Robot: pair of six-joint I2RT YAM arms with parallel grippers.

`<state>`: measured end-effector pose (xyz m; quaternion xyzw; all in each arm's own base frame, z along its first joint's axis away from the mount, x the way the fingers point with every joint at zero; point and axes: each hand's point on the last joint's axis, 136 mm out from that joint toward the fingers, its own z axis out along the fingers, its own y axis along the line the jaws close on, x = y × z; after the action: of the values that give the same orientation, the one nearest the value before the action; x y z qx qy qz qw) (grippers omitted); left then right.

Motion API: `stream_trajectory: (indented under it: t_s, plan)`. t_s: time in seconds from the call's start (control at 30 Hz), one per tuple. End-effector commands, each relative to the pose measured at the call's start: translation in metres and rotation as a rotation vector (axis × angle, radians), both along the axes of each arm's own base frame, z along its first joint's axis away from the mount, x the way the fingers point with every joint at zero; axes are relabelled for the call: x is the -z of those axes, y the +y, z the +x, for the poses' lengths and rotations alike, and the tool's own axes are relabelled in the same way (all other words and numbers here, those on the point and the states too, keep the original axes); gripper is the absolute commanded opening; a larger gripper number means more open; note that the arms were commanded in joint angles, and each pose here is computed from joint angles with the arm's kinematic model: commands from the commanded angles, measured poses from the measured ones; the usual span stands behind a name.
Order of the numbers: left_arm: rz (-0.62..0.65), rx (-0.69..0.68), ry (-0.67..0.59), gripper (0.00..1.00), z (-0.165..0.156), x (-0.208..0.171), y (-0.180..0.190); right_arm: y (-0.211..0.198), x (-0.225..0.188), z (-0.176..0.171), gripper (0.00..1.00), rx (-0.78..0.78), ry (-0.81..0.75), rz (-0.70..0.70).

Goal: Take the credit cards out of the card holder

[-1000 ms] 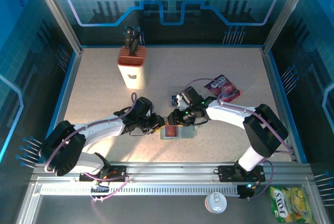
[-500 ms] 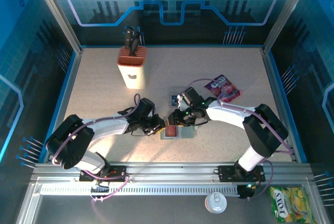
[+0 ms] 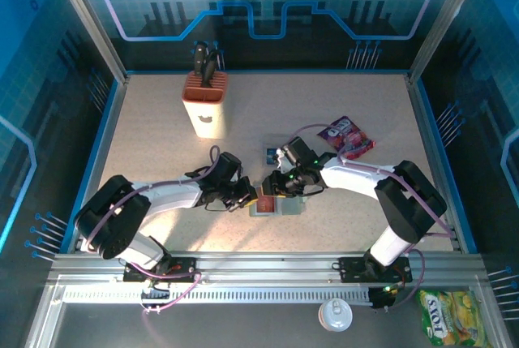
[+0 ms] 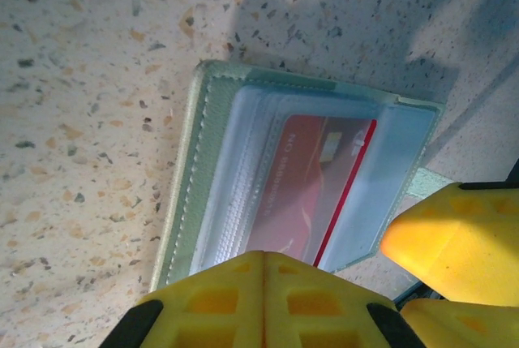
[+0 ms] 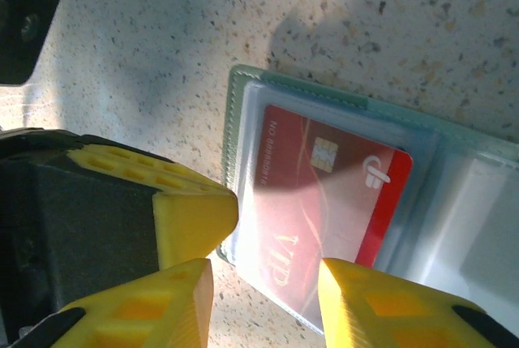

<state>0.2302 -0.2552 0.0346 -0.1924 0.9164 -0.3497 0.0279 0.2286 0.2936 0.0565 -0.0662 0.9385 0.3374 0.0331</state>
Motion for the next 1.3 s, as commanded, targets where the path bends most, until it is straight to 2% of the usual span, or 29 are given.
stream_trajectory:
  t_s: [0.0,0.6,1.27]
  plan:
    - [-0.032,0.020,-0.017,0.08,0.006,-0.008,-0.008,-0.005,0.012,-0.005,0.40,0.009,0.042,-0.009]
    - [0.030,0.009,0.032,0.06,-0.005,0.012,0.005,-0.005,0.021,-0.007,0.40,0.008,0.063,-0.012]
    - [0.051,0.013,0.043,0.05,-0.006,0.018,0.007,-0.009,0.032,-0.007,0.40,0.010,0.074,-0.042]
